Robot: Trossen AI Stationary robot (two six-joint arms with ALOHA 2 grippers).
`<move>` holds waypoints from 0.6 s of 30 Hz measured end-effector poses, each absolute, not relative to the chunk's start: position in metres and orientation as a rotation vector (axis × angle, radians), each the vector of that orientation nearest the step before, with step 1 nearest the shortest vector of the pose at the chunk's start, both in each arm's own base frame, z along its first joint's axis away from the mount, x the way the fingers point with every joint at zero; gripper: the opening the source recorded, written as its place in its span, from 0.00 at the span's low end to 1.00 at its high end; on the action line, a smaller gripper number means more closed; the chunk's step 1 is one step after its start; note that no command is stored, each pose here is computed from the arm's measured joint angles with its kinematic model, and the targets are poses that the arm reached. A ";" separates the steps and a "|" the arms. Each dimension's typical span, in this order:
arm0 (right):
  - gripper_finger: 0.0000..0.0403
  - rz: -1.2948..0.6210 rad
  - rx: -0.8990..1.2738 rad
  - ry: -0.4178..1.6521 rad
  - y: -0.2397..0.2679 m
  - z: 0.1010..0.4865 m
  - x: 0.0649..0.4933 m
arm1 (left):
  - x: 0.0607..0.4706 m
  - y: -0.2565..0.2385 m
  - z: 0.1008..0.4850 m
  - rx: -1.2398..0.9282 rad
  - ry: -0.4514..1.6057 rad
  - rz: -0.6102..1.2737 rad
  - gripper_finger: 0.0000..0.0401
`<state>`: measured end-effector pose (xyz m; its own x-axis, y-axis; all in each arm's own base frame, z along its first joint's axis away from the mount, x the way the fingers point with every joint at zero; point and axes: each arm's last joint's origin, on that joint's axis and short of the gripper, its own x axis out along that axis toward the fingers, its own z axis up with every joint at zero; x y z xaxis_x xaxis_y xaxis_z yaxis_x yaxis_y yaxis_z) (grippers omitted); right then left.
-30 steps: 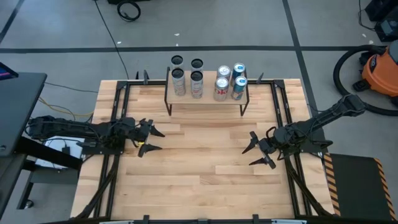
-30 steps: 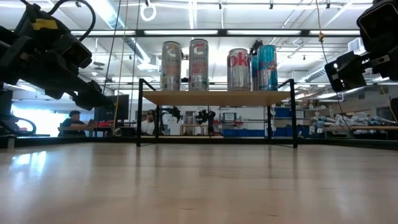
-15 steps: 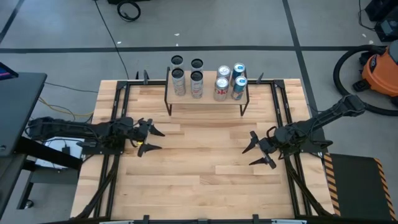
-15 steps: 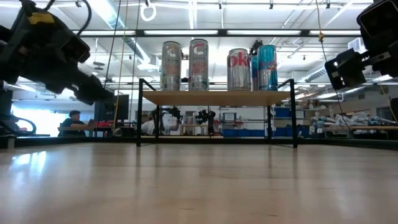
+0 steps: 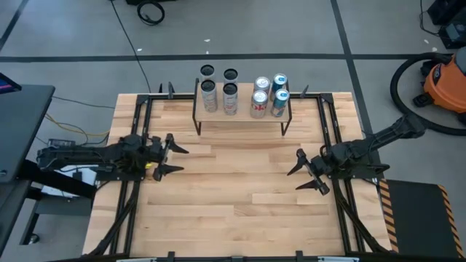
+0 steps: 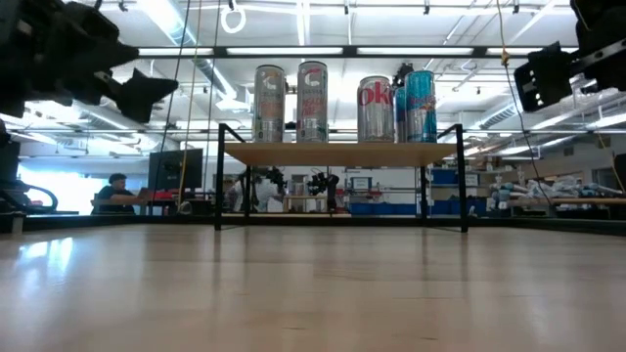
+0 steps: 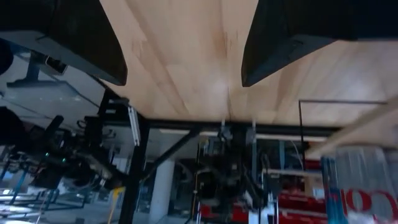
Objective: Place canned beverage on shelf
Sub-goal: Return to Home Position
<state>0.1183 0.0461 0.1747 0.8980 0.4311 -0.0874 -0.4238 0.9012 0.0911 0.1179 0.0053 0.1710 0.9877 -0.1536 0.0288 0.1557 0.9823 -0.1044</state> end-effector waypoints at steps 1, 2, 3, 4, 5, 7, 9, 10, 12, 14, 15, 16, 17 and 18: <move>0.71 0.441 0.071 0.100 0.046 0.175 0.118 | 0.117 0.005 0.172 -0.105 -0.032 -0.156 0.79; 0.71 0.436 0.072 0.094 0.045 0.176 0.118 | 0.116 0.005 0.173 -0.102 -0.043 -0.157 0.79; 0.71 0.430 0.073 0.087 0.044 0.177 0.118 | 0.116 0.005 0.174 -0.100 -0.053 -0.157 0.79; 0.71 0.421 0.075 0.079 0.043 0.178 0.117 | 0.115 0.005 0.175 -0.098 -0.064 -0.158 0.79; 0.71 0.412 0.076 0.068 0.041 0.179 0.117 | 0.114 0.005 0.176 -0.096 -0.077 -0.159 0.79; 0.71 0.392 0.079 0.044 0.038 0.181 0.116 | 0.112 0.005 0.179 -0.091 -0.105 -0.160 0.79; 0.71 0.371 0.082 0.018 0.035 0.184 0.115 | 0.110 0.004 0.181 -0.086 -0.131 -0.162 0.79; 0.71 0.361 0.083 0.005 0.034 0.185 0.115 | 0.109 0.004 0.183 -0.083 -0.144 -0.162 0.79; 0.71 0.340 0.085 -0.019 0.031 0.187 0.113 | 0.107 0.004 0.185 -0.079 -0.169 -0.163 0.79; 0.71 0.321 0.086 -0.038 0.028 0.189 0.112 | 0.105 0.004 0.187 -0.075 -0.188 -0.164 0.79; 0.71 0.311 0.086 -0.046 0.027 0.190 0.112 | 0.104 0.004 0.187 -0.073 -0.198 -0.165 0.79; 0.71 0.303 0.086 -0.055 0.026 0.190 0.112 | 0.104 0.004 0.188 -0.072 -0.207 -0.166 0.79; 0.71 0.293 0.086 -0.062 0.025 0.191 0.111 | 0.103 0.004 0.189 -0.070 -0.216 -0.166 0.79; 0.71 0.284 0.086 -0.077 0.023 0.190 0.111 | 0.102 0.004 0.190 -0.068 -0.224 -0.166 0.79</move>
<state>0.1111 0.0234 0.1904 0.9569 0.2766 0.0879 -0.2832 0.9562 0.0743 0.1020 0.0035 0.1895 0.9612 -0.1564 0.2270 0.1716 0.9840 -0.0488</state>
